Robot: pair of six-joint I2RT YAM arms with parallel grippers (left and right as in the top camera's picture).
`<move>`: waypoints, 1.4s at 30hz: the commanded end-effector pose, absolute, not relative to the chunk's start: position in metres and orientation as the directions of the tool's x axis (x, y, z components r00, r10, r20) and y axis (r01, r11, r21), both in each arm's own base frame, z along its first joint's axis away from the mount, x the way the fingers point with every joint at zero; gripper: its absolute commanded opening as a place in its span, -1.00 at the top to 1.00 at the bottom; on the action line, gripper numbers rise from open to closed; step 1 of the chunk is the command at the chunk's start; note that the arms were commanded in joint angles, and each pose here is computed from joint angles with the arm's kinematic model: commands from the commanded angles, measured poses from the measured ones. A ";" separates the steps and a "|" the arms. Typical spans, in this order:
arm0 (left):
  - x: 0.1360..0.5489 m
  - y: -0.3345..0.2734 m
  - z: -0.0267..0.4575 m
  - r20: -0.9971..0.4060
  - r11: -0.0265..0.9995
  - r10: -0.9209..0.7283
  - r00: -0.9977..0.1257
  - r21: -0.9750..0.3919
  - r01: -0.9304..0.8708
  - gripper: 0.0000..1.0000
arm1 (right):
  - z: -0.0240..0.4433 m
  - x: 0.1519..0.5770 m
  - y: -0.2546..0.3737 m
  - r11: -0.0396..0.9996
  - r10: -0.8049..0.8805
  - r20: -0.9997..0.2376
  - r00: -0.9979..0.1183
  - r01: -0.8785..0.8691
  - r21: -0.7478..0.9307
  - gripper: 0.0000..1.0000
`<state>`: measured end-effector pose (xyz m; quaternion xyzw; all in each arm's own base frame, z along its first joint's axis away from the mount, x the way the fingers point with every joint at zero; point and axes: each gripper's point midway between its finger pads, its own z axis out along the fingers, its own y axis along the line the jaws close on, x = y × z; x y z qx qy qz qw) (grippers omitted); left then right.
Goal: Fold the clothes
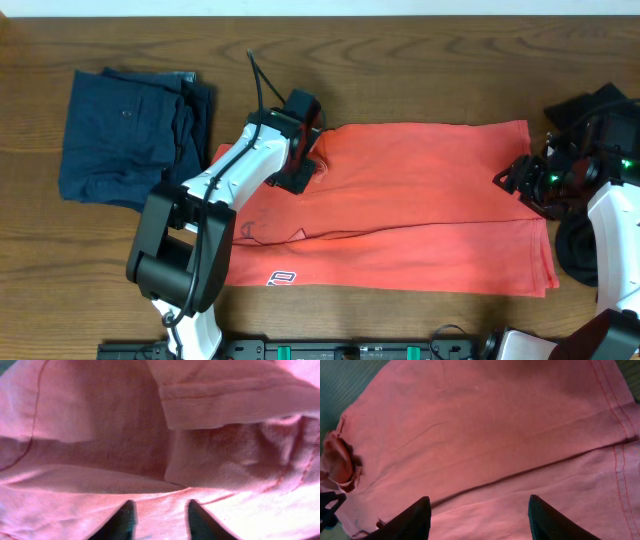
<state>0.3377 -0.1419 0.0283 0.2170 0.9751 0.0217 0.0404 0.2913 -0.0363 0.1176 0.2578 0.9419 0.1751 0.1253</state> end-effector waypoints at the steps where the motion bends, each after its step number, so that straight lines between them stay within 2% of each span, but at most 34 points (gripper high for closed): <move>1: 0.336 -0.134 0.022 -0.043 0.900 0.433 -0.900 0.070 0.430 0.61 | 0.121 0.295 -0.035 0.820 0.507 -0.164 -0.846 0.415 0.393 -0.22; 2: 0.337 -0.132 0.022 -0.044 0.902 0.429 -0.902 0.070 0.426 0.77 | 0.122 0.295 -0.035 0.820 0.507 -0.163 -0.846 0.416 0.393 -0.22; 3: 0.338 -0.130 0.022 -0.045 0.905 0.424 -0.905 0.073 0.420 0.85 | 0.121 0.295 -0.035 0.820 0.507 -0.162 -0.846 0.416 0.393 -0.21; 6: 0.342 -0.124 0.023 -0.050 0.914 0.404 -0.913 0.071 0.400 0.88 | 0.121 0.295 -0.035 0.824 0.501 -0.164 -0.850 0.410 0.392 -0.22; 7: 0.342 -0.123 0.025 -0.054 0.916 0.398 -0.916 0.067 0.395 0.85 | 0.121 0.295 -0.035 0.824 0.501 -0.164 -0.850 0.410 0.391 -0.21; 8: 0.342 -0.124 0.028 -0.061 0.918 0.396 -0.916 0.060 0.392 0.70 | 0.121 0.295 -0.035 0.825 0.501 -0.165 -0.850 0.411 0.388 -0.21; 10: 0.342 -0.129 0.035 -0.083 0.925 0.380 -0.921 0.028 0.379 0.55 | 0.121 0.295 -0.035 0.825 0.501 -0.167 -0.849 0.410 0.388 -0.22; 11: 0.342 -0.132 0.039 -0.097 0.935 0.353 -0.931 0.003 0.355 0.53 | 0.121 0.295 -0.036 0.825 0.501 -0.169 -0.849 0.409 0.389 -0.21; 12: 0.343 -0.133 0.043 -0.111 0.952 0.303 -0.947 -0.016 0.306 0.48 | 0.122 0.296 -0.036 0.826 0.500 -0.172 -0.849 0.408 0.389 -0.22; 13: 0.346 -0.131 0.046 -0.121 0.974 0.222 -0.968 -0.025 0.226 0.23 | 0.121 0.296 -0.036 0.826 0.500 -0.172 -0.849 0.408 0.389 -0.22; 14: 0.349 -0.126 0.048 -0.126 0.994 0.093 -0.988 -0.042 0.099 0.13 | 0.121 0.296 -0.036 0.826 0.500 -0.171 -0.849 0.408 0.389 -0.22; 16: 0.351 -0.121 0.048 -0.115 0.997 -0.047 -0.992 -0.069 -0.039 0.02 | 0.122 0.296 -0.036 0.826 0.500 -0.171 -0.849 0.409 0.389 -0.22; 18: 0.353 -0.118 0.046 -0.099 0.983 -0.161 -0.982 -0.102 -0.151 0.00 | 0.121 0.295 -0.036 0.825 0.501 -0.168 -0.849 0.410 0.389 -0.21; 20: 0.358 -0.119 0.044 -0.105 0.973 -0.201 -0.974 -0.132 -0.187 0.00 | 0.121 0.295 -0.036 0.825 0.501 -0.168 -0.849 0.410 0.388 -0.22; 23: 0.365 -0.120 0.040 -0.128 0.971 -0.210 -0.969 -0.146 -0.191 -0.01 | 0.121 0.295 -0.036 0.825 0.501 -0.168 -0.849 0.410 0.389 -0.22; 29: 0.354 -0.117 0.019 -0.087 0.967 -0.232 -0.969 -0.128 -0.220 -0.01 | 0.121 0.294 -0.035 0.825 0.501 -0.165 -0.850 0.411 0.388 -0.22; 31: 0.351 -0.116 0.015 -0.075 0.968 -0.231 -0.970 -0.121 -0.221 0.03 | 0.121 0.295 -0.035 0.825 0.501 -0.165 -0.850 0.411 0.388 -0.22; 32: 0.350 -0.116 0.014 -0.072 0.968 -0.231 -0.970 -0.120 -0.222 0.18 | 0.121 0.295 -0.035 0.825 0.501 -0.165 -0.850 0.411 0.388 -0.22; 34: 0.350 -0.115 0.014 -0.072 0.969 -0.224 -0.972 -0.119 -0.215 0.80 | 0.121 0.294 -0.035 0.825 0.501 -0.164 -0.850 0.411 0.388 -0.22; 35: 0.350 -0.114 0.015 -0.074 0.971 -0.217 -0.973 -0.118 -0.208 0.88 | 0.121 0.294 -0.035 0.825 0.501 -0.164 -0.850 0.411 0.388 -0.22; 38: 0.351 -0.107 0.018 -0.080 0.981 -0.173 -0.982 -0.104 -0.164 0.88 | 0.121 0.294 -0.035 0.824 0.501 -0.161 -0.850 0.412 0.388 -0.22; 42: 0.354 -0.076 0.028 -0.093 0.977 -0.211 -0.973 -0.033 -0.208 0.88 | 0.121 0.294 -0.035 0.830 0.492 -0.166 -0.855 0.403 0.386 -0.22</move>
